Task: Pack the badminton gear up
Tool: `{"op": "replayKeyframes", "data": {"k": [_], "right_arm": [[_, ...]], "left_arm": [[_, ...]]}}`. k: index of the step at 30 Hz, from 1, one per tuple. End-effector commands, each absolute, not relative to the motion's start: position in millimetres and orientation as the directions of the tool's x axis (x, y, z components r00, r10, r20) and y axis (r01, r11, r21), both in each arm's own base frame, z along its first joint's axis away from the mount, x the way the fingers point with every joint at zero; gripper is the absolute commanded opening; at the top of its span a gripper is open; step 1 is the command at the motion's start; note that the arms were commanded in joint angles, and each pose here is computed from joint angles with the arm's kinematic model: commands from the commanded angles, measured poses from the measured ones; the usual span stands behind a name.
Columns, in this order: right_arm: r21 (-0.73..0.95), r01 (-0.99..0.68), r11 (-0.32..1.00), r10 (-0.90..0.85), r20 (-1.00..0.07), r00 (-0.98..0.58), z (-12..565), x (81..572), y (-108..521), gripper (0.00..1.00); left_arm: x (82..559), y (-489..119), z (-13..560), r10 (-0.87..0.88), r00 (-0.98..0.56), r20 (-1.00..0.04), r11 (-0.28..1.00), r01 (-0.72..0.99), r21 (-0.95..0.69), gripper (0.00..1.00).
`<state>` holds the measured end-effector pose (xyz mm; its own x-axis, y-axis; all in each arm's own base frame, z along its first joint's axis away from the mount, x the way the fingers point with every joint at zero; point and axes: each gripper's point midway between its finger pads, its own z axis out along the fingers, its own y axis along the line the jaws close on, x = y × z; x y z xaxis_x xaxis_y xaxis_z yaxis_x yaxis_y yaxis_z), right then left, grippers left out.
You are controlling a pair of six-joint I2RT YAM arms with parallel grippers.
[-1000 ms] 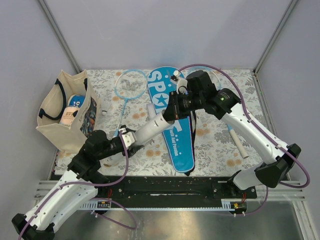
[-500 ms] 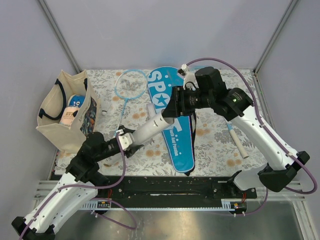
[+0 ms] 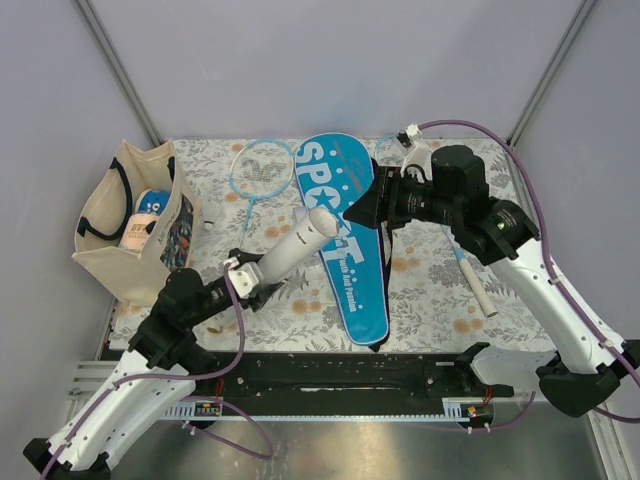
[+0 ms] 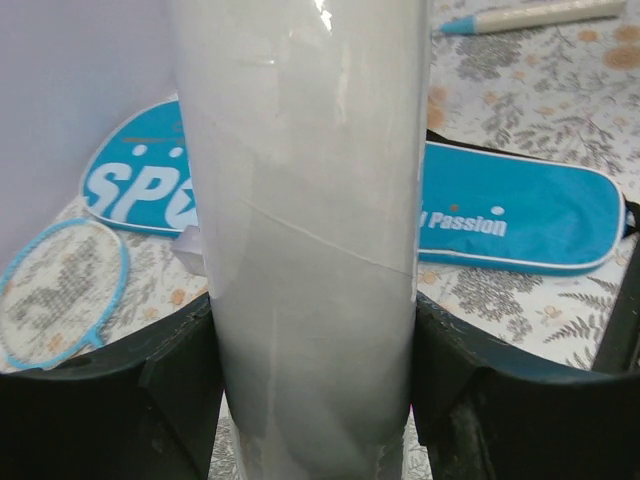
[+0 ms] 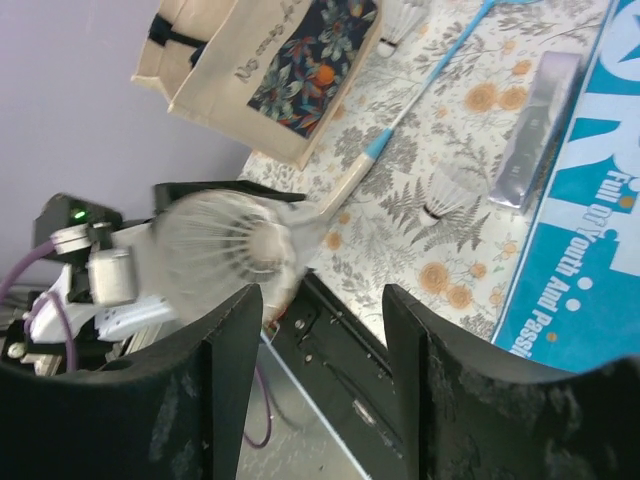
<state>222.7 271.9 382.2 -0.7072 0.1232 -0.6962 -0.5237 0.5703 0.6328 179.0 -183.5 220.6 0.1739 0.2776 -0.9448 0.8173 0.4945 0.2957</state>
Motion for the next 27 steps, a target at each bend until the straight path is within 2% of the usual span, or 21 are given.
{"op": "replayKeyframes", "data": {"k": [1,5,13,19,27], "right_arm": [[0.623,-0.542,0.564,0.257,-0.756,-0.602,385.8,254.7,267.9,0.61],[0.629,-0.562,0.537,0.289,-0.763,-0.578,363.2,276.2,274.2,0.62],[0.711,-0.570,0.411,0.094,-0.656,-0.749,279.4,309.1,337.5,0.64],[0.720,-0.456,0.523,0.035,-0.553,-0.833,212.3,344.1,365.8,0.63],[0.689,-0.460,0.560,-0.109,-0.489,-0.865,161.2,346.2,408.9,0.63]], "left_arm": [[194.5,-167.3,271.5,0.183,0.300,-0.936,0.641,0.685,0.345,0.37],[196.7,-148.0,294.7,0.146,0.359,-0.922,0.730,0.590,0.345,0.38],[176.7,-129.7,329.8,0.039,0.413,-0.910,0.782,0.554,0.285,0.39],[166.3,-131.1,331.2,-0.004,0.371,-0.929,0.765,0.600,0.236,0.39],[164.6,-129.9,325.3,-0.035,0.352,-0.935,0.770,0.606,0.199,0.39]]}}
